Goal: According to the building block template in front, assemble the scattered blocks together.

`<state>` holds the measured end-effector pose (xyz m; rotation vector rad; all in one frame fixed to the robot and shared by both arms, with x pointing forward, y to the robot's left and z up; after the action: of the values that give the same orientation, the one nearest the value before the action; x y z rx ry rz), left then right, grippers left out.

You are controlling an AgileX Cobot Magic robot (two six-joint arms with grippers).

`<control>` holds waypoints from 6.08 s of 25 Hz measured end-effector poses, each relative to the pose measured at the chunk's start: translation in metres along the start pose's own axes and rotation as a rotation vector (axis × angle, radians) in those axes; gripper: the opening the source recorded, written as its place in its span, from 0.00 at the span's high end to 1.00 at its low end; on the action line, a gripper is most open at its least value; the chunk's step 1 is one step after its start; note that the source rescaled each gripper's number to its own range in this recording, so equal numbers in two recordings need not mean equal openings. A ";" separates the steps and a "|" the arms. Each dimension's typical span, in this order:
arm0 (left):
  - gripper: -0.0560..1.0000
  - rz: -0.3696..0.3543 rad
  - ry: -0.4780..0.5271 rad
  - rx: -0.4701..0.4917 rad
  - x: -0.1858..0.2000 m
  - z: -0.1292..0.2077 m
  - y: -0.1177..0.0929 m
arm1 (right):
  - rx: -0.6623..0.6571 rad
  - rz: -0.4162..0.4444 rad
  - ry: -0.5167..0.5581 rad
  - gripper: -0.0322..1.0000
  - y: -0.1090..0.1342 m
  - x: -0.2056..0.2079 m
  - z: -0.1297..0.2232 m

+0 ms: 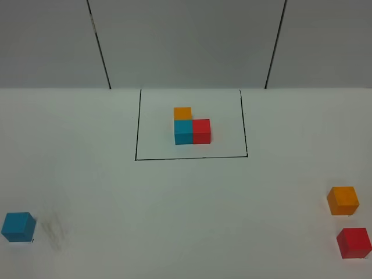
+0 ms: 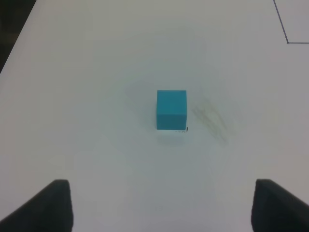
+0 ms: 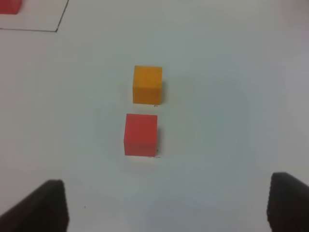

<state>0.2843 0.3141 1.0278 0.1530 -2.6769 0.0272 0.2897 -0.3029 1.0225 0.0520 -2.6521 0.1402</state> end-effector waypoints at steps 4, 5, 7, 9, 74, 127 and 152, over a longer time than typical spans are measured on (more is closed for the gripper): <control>0.18 0.000 0.000 0.000 0.000 0.000 0.000 | 0.000 0.000 0.000 0.22 0.000 0.000 0.000; 0.18 0.000 0.000 0.000 0.000 0.000 0.000 | 0.000 0.000 0.000 0.22 0.000 0.000 0.000; 0.18 0.000 0.000 0.000 0.000 0.000 0.000 | 0.000 0.000 0.000 0.22 0.000 0.000 0.000; 0.18 -0.001 -0.001 -0.001 0.000 0.000 0.000 | 0.000 0.000 0.000 0.22 0.000 0.000 0.000; 0.47 -0.015 0.746 0.055 -0.292 0.035 -0.028 | 0.000 0.000 0.000 0.22 0.000 0.000 0.000; 0.94 -0.025 0.880 0.027 -0.323 0.040 -0.031 | 0.000 0.000 0.000 0.22 0.000 0.000 0.000; 0.94 0.757 0.740 -1.281 -0.244 -0.039 -0.313 | 0.000 0.000 0.000 0.22 0.000 0.000 0.000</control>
<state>0.5538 0.0300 0.9528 -1.0216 -1.4609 -1.0914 0.2897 -0.3029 1.0225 0.0520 -2.6521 0.1402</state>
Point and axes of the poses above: a point on each arm's last joint axis where the gripper is mounted, x pointing back along that axis away from the gripper, y along the wrist's bending axis when the last joint is at zero, z = x × y, the point moved 6 cm from there along -x, pointing out along that axis toward the gripper, and after that the axes turned 2 degrees about x, right-handed, at the moved point
